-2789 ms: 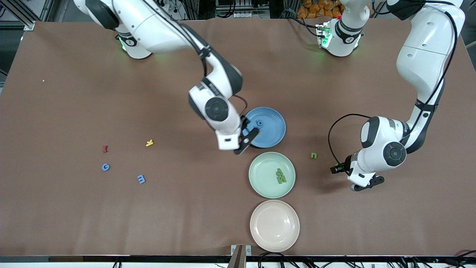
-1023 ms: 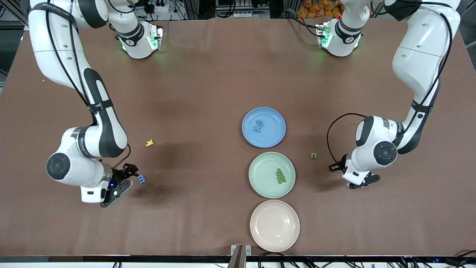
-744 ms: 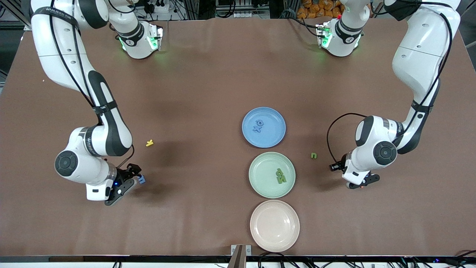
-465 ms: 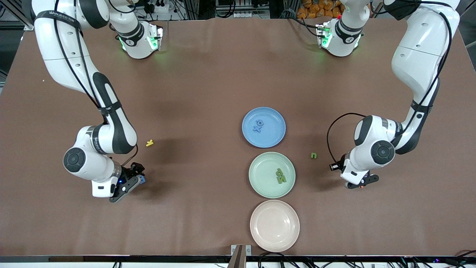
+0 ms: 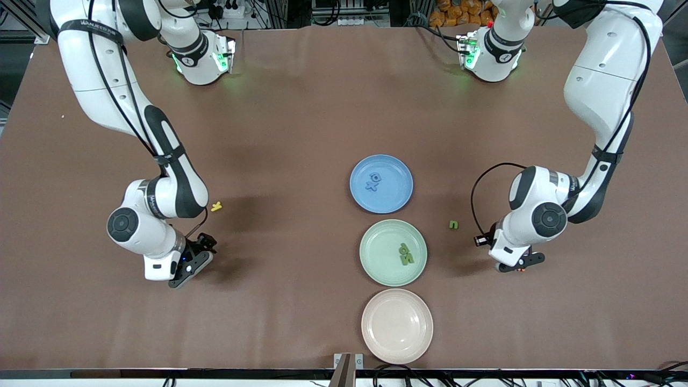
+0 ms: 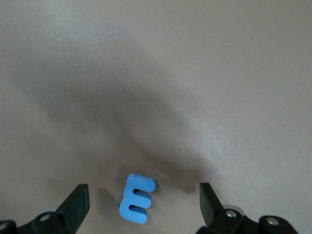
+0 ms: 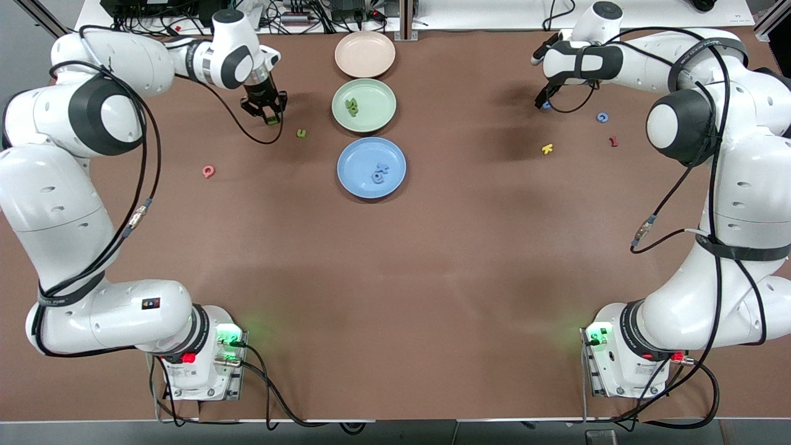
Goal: Sort letters by color into matching plates
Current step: 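Place green B in the green plate while the right gripper lifts E, then drop blue E in the blue plate while the left gripper reaches green U, then grasp green U with the left gripper while the right gripper grasps blue G, then drop green U in the green plate and withdraw the left gripper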
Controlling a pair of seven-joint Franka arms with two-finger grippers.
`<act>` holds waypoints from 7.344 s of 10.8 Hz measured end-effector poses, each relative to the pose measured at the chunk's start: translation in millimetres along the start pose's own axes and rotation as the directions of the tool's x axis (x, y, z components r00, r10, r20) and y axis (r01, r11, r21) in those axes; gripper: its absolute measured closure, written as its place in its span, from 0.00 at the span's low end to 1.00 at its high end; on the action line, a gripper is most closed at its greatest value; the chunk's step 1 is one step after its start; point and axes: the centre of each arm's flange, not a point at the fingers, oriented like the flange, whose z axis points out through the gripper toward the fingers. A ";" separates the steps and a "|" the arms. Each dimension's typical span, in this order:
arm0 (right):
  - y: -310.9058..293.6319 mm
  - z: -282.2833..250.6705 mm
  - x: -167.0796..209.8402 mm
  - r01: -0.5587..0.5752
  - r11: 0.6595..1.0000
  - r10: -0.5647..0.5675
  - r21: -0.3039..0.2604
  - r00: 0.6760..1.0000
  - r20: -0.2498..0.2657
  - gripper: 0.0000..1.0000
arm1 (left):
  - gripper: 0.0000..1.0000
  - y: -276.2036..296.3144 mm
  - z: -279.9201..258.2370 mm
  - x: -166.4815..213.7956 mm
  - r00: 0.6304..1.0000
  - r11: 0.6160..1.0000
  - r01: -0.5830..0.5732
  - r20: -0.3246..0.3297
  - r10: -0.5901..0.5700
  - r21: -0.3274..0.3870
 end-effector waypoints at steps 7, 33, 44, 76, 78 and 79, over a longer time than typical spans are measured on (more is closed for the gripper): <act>-2.1 7.0 -4.3 0.027 1.000 -0.027 -0.011 0.999 0.020 0.16 | 0.65 139.9 -77.9 -56.1 0.993 0.991 -0.118 -0.032 0.116 -0.064; -426.3 -63.5 149.4 -0.759 0.650 0.755 -0.030 0.642 0.135 0.72 | 0.00 76.9 -37.2 -67.8 0.941 0.941 -0.338 -0.014 0.339 0.021; -528.4 -50.6 199.6 -0.772 0.630 0.768 0.086 0.636 0.082 0.58 | 0.07 56.3 -6.5 -82.3 0.920 0.926 -0.378 -0.104 0.377 0.011; 57.3 -64.6 -132.2 -0.413 0.906 0.420 -0.095 0.904 0.073 0.00 | 0.59 203.5 -67.1 -64.3 0.877 0.879 -0.432 -0.322 0.358 -0.200; 66.2 -60.8 -149.8 -0.390 0.916 0.397 -0.093 0.915 0.078 0.00 | 0.33 201.9 -75.2 -57.7 0.877 0.883 -0.423 -0.337 0.342 -0.205; 67.8 -58.0 -153.5 -0.385 0.918 0.392 -0.096 0.917 0.071 0.00 | 0.20 200.1 -79.7 -53.9 0.877 0.884 -0.419 -0.345 0.335 -0.206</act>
